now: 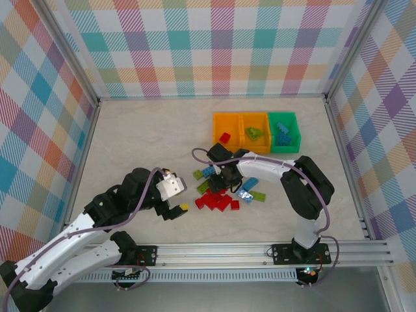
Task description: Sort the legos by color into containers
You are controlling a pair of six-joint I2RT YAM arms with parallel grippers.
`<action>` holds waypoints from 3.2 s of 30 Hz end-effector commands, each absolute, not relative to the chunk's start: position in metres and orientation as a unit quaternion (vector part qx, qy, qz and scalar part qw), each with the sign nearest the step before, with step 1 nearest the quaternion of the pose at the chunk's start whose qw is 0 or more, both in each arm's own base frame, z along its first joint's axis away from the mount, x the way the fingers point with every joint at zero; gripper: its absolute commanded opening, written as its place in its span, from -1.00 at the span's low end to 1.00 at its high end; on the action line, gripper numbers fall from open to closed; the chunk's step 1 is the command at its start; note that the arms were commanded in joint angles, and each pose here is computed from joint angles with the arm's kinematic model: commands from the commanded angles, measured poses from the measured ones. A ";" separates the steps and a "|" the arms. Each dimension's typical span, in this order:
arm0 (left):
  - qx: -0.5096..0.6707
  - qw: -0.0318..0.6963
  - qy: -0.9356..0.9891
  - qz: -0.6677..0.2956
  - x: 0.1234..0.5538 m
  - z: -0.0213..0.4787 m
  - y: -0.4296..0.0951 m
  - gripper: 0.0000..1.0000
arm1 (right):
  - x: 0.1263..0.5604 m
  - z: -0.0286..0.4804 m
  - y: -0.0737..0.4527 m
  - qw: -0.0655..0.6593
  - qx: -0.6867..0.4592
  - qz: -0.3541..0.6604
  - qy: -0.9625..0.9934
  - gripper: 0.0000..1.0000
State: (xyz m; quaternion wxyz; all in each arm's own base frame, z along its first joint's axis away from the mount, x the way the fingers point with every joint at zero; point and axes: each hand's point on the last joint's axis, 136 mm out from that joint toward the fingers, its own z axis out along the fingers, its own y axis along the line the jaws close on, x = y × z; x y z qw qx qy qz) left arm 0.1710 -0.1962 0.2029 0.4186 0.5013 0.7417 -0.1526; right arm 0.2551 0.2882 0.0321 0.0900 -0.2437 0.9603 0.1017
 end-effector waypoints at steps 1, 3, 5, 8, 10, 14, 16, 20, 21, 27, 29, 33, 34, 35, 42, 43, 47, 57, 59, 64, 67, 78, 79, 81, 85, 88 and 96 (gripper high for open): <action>0.481 0.422 0.736 -0.220 0.176 0.226 -0.210 1.00 | 0.249 0.020 0.290 0.063 -0.248 0.099 0.962 -0.08; 0.469 0.421 0.742 -0.229 0.180 0.228 -0.209 1.00 | 0.252 0.024 0.290 0.069 -0.249 0.094 0.961 -0.15; 0.466 0.428 0.739 -0.231 0.180 0.231 -0.208 1.00 | 0.255 0.030 0.288 0.077 -0.248 0.088 0.962 -0.16; 0.464 0.442 0.731 -0.234 0.178 0.234 -0.207 1.00 | 0.259 0.046 0.288 0.098 -0.250 0.091 0.959 -0.21; 0.463 0.450 0.727 -0.234 0.178 0.236 -0.206 1.00 | 0.263 0.063 0.290 0.120 -0.246 0.101 0.957 -0.24; 0.461 0.453 0.725 -0.236 0.180 0.238 -0.206 1.00 | 0.273 0.099 0.286 0.175 -0.222 0.117 0.952 -0.27; 0.459 0.454 0.724 -0.242 0.179 0.239 -0.207 1.00 | 0.281 0.117 0.283 0.204 -0.205 0.128 0.949 -0.29; 0.449 0.465 0.723 -0.243 0.183 0.243 -0.206 1.00 | 0.318 0.152 0.271 0.272 -0.176 0.133 0.937 -0.27; 0.442 0.472 0.724 -0.239 0.186 0.245 -0.204 1.00 | 0.334 0.160 0.264 0.289 -0.167 0.125 0.935 -0.28; 0.372 0.527 0.743 -0.177 0.209 0.254 -0.180 1.00 | 0.434 0.177 0.241 0.362 -0.133 0.083 0.919 -0.31; 0.350 0.543 0.748 -0.155 0.215 0.258 -0.170 1.00 | 0.459 0.173 0.243 0.368 -0.131 0.076 0.917 -0.31; 0.316 0.548 0.763 -0.131 0.226 0.261 -0.157 1.00 | 0.498 0.158 0.252 0.369 -0.124 0.070 0.918 -0.29; 0.313 0.545 0.766 -0.134 0.227 0.261 -0.157 1.00 | 0.505 0.153 0.255 0.365 -0.127 0.067 0.920 -0.26; 0.308 0.543 0.769 -0.137 0.229 0.260 -0.157 1.00 | 0.510 0.149 0.258 0.361 -0.129 0.065 0.921 -0.21; 0.292 0.523 0.782 -0.171 0.238 0.257 -0.160 1.00 | 0.524 0.136 0.270 0.333 -0.146 0.062 0.930 0.22; 0.286 0.517 0.787 -0.177 0.240 0.256 -0.160 1.00 | 0.523 0.139 0.269 0.334 -0.145 0.063 0.929 0.30; 0.278 0.509 0.793 -0.185 0.243 0.255 -0.159 1.00 | 0.515 0.160 0.265 0.344 -0.140 0.069 0.926 0.45; 0.281 0.503 0.794 -0.193 0.242 0.254 -0.161 1.00 | 0.429 0.173 0.216 0.381 0.024 0.153 0.911 0.59; 0.283 0.505 0.792 -0.192 0.240 0.254 -0.161 1.00 | 0.413 0.155 0.207 0.364 0.077 0.168 0.913 0.63; 0.300 0.523 0.772 -0.200 0.227 0.255 -0.161 1.00 | 0.374 0.111 0.206 0.289 0.077 0.137 0.944 0.84; 0.311 0.543 0.755 -0.198 0.219 0.257 -0.159 1.00 | 0.361 0.085 0.199 0.265 0.088 0.110 0.954 0.86; 0.325 0.527 0.760 -0.197 0.218 0.246 -0.162 1.00 | 0.370 0.036 0.211 0.225 0.076 0.063 0.969 0.56; 0.330 0.524 0.759 -0.199 0.216 0.245 -0.164 1.00 | 0.371 0.034 0.210 0.224 0.076 0.060 0.970 0.50; 0.347 0.518 0.754 -0.208 0.211 0.242 -0.169 1.00 | 0.370 0.029 0.209 0.220 0.076 0.056 0.971 0.30; 0.388 0.502 0.739 -0.225 0.199 0.234 -0.181 1.00 | 0.366 0.027 0.206 0.223 0.073 0.054 0.970 0.02; 0.410 0.496 0.732 -0.223 0.192 0.229 -0.186 1.00 | 0.363 0.028 0.202 0.231 0.076 0.057 0.968 -0.28; 0.435 0.489 0.722 -0.225 0.182 0.226 -0.194 1.00 | 0.347 0.067 0.184 0.279 0.070 0.067 0.955 -0.50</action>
